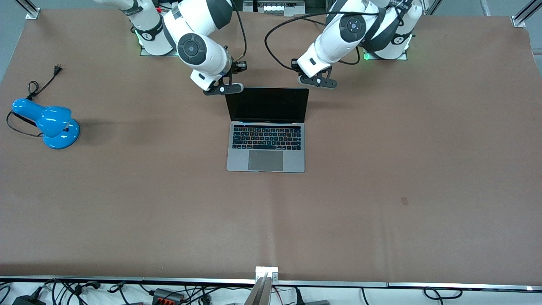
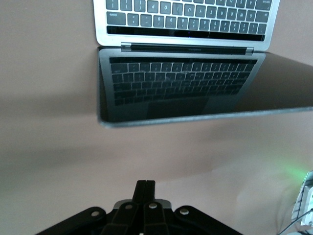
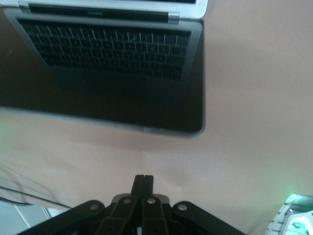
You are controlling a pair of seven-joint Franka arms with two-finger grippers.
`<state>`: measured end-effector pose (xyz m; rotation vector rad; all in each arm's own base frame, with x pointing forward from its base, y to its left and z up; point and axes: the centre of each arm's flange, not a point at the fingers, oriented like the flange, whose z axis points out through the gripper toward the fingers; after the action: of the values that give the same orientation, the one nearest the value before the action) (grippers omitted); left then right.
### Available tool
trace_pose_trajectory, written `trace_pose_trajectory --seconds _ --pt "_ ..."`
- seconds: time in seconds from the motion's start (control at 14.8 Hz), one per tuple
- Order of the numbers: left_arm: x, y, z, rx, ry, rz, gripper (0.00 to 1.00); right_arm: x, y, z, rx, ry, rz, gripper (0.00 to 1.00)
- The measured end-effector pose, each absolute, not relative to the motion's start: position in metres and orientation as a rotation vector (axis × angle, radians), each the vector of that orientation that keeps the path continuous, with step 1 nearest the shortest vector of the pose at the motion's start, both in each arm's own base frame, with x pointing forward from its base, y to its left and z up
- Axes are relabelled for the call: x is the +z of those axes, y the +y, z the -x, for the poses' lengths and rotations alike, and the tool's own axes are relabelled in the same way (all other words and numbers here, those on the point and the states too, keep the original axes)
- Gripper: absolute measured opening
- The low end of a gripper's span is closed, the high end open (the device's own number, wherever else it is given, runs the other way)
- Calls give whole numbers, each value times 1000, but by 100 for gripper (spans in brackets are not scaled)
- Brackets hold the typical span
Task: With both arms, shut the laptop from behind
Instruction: 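Lower both grippers against the back of the laptop screen, then push the screen down toward the keyboard with both grippers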
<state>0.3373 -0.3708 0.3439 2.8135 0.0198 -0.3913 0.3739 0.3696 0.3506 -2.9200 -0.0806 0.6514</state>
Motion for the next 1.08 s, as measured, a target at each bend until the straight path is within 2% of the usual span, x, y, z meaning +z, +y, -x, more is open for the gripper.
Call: trace_pose_trajectory --seconds 0.68,1.08 --pt "318 -357 -375 -314 180 -2748 1 362 371 -436 542 -3 2900 1" --pt "321 -345 -412 -247 273 -2687 1 359 364 -458 449 19 2920 1"
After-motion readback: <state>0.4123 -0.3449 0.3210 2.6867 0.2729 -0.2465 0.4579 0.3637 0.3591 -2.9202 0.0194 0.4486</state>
